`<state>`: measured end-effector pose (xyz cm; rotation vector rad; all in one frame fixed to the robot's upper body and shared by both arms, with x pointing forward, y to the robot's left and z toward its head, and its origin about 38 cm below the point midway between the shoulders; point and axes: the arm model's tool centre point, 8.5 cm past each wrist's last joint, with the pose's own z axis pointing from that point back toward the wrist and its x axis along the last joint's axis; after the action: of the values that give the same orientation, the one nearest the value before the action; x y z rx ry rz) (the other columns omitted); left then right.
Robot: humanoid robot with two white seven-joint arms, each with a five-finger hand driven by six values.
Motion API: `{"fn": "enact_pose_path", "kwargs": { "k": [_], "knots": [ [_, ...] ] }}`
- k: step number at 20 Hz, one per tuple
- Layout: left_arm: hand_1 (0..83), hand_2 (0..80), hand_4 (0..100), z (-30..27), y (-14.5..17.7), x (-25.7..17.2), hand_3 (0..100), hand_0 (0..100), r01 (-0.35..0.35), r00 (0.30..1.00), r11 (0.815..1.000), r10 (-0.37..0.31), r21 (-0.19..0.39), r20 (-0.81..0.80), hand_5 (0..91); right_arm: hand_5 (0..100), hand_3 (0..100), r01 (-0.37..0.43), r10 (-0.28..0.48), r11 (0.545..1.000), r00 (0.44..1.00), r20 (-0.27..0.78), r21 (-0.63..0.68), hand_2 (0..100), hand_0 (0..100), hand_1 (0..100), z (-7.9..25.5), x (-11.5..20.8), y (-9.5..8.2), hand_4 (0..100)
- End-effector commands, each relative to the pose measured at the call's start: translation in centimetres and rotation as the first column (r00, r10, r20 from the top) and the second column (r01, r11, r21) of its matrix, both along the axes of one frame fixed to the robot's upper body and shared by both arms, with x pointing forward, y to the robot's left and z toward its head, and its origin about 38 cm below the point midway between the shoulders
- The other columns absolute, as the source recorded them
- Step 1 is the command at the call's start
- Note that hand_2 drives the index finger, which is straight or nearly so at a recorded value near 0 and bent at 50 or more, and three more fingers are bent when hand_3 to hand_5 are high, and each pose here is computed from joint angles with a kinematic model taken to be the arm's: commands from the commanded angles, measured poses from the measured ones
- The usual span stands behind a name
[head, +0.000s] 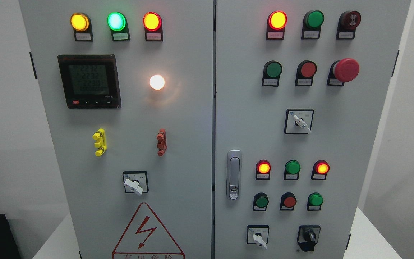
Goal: Trip black knob to open circuit
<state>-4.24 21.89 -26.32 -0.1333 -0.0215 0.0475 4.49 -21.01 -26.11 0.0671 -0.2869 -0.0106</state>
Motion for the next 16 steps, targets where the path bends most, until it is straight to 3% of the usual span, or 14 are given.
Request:
{"fn": "enact_pose_path", "kwargs": {
  "k": [1, 9, 16],
  "knots": [
    [38.9, 0.0, 0, 0.0, 0.0, 0.0, 0, 12, 0.023, 1.000, 1.000, -0.023, 0.000, 0.001, 0.0, 0, 0, 0.015, -0.015, 1.000, 0.988, 0.153, -0.002, 0, 0, 12, 0.8, 3.7, 0.5, 0],
    [38.9, 0.0, 0, 0.0, 0.0, 0.0, 0, 12, 0.023, 1.000, 1.000, -0.023, 0.000, 0.001, 0.0, 0, 0, 0.040, -0.033, 0.999, 0.950, 0.310, -0.015, 0, 0, 10, 2.2, 6.1, -0.1, 0],
    [38.9, 0.0, 0, 0.0, 0.0, 0.0, 0, 12, 0.023, 1.000, 1.000, -0.023, -0.001, -0.001, 0.0, 0, 0, 0.050, -0.035, 0.999, 0.874, 0.484, -0.019, 0, 0, 9, 4.5, 8.8, -0.6, 0]
  ]
}}
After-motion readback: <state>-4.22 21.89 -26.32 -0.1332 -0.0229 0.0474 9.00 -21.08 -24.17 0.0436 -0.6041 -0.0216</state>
